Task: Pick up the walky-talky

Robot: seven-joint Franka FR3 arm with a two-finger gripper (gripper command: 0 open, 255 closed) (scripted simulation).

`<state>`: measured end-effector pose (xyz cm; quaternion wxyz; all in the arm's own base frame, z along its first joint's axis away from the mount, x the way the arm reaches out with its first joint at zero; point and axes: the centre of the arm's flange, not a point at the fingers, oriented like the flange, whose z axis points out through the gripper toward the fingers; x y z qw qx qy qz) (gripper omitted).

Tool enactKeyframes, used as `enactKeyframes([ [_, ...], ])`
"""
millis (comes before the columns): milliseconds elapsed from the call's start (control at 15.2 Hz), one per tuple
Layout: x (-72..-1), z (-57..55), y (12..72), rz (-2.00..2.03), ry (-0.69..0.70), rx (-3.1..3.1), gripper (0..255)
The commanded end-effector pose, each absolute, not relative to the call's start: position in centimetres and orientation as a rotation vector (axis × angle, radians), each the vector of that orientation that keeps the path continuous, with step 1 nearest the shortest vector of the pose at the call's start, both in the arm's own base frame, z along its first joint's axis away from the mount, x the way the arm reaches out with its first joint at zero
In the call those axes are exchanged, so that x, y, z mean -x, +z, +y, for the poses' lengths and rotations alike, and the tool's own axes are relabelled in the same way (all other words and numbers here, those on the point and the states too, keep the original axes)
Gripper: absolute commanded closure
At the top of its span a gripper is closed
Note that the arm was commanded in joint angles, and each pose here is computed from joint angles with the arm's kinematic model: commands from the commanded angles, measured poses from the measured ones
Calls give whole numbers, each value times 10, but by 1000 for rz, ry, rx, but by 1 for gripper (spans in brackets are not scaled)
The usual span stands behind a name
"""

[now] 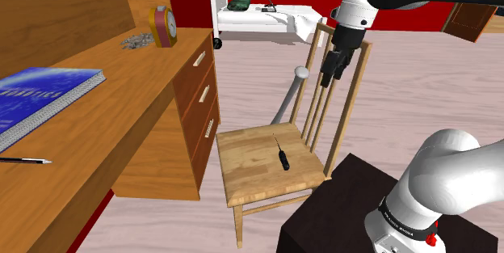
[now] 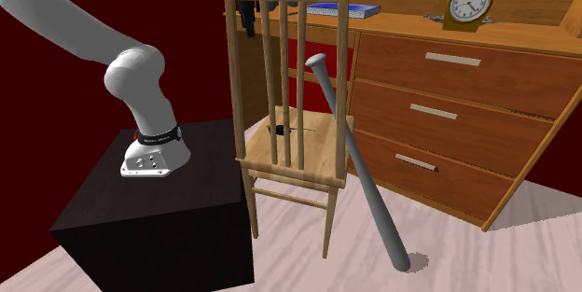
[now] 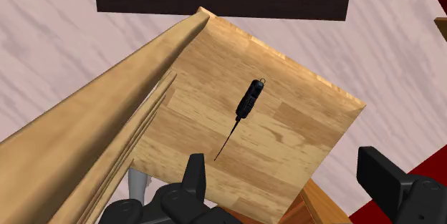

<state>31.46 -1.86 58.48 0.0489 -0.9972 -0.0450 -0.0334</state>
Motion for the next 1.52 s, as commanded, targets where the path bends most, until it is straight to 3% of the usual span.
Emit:
enactKeyframes([
  [0,-315,-19,585,-137,-102,3039,0],
  [1452,-430,26,316,366,42,3094,0],
])
